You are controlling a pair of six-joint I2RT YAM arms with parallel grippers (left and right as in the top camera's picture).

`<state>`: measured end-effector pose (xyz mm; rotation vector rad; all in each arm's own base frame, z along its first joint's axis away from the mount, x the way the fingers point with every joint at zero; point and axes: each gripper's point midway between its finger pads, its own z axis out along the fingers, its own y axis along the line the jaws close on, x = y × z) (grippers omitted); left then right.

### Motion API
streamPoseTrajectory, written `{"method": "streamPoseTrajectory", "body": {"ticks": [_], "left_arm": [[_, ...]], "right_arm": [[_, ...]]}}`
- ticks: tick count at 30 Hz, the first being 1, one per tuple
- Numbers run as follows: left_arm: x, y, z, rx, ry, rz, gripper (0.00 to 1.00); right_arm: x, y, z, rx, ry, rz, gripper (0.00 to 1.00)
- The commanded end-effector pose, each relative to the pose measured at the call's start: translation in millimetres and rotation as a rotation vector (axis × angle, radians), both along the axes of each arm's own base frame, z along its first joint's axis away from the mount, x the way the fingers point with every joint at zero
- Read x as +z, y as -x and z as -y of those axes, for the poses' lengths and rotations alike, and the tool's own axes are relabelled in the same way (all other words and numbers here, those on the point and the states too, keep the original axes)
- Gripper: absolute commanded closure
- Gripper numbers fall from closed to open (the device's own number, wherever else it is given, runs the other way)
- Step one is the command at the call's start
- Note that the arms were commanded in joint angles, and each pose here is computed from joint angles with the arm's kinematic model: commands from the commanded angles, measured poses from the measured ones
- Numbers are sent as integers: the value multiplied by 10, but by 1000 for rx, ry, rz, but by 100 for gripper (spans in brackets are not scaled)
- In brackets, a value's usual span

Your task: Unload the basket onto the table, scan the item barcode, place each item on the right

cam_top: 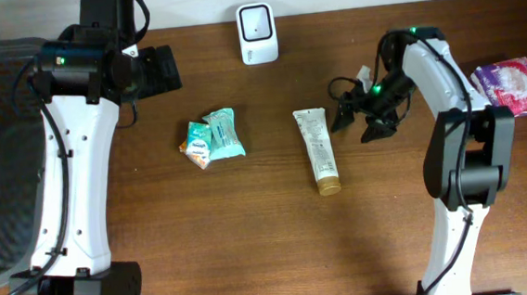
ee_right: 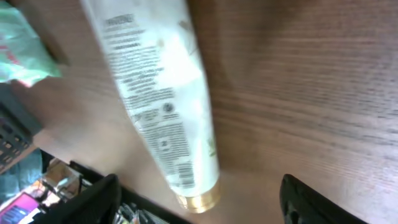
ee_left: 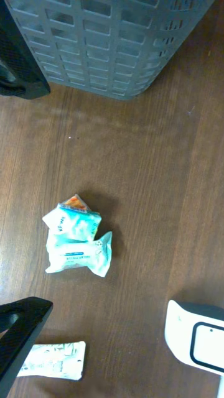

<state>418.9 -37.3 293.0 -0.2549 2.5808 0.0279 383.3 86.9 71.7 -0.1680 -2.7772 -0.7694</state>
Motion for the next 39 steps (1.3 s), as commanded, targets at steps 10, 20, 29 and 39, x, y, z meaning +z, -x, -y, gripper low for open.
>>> {"method": "streamPoseTrajectory", "body": {"ticks": [10,20,29,39], "left_arm": [[46,-7,-17,-5,-10,14,1],[46,-7,-17,-5,-10,14,1],[46,-7,-17,-5,-10,14,1],[48,-6,-17,-5,-10,14,1]], "right_arm": [[-7,102,-430,133,114,42,1],[-202,119,-630,184,112,80,1],[-235,80,-588,176,139,92,1],[-488,175,-460,149,139,58,1]]}}
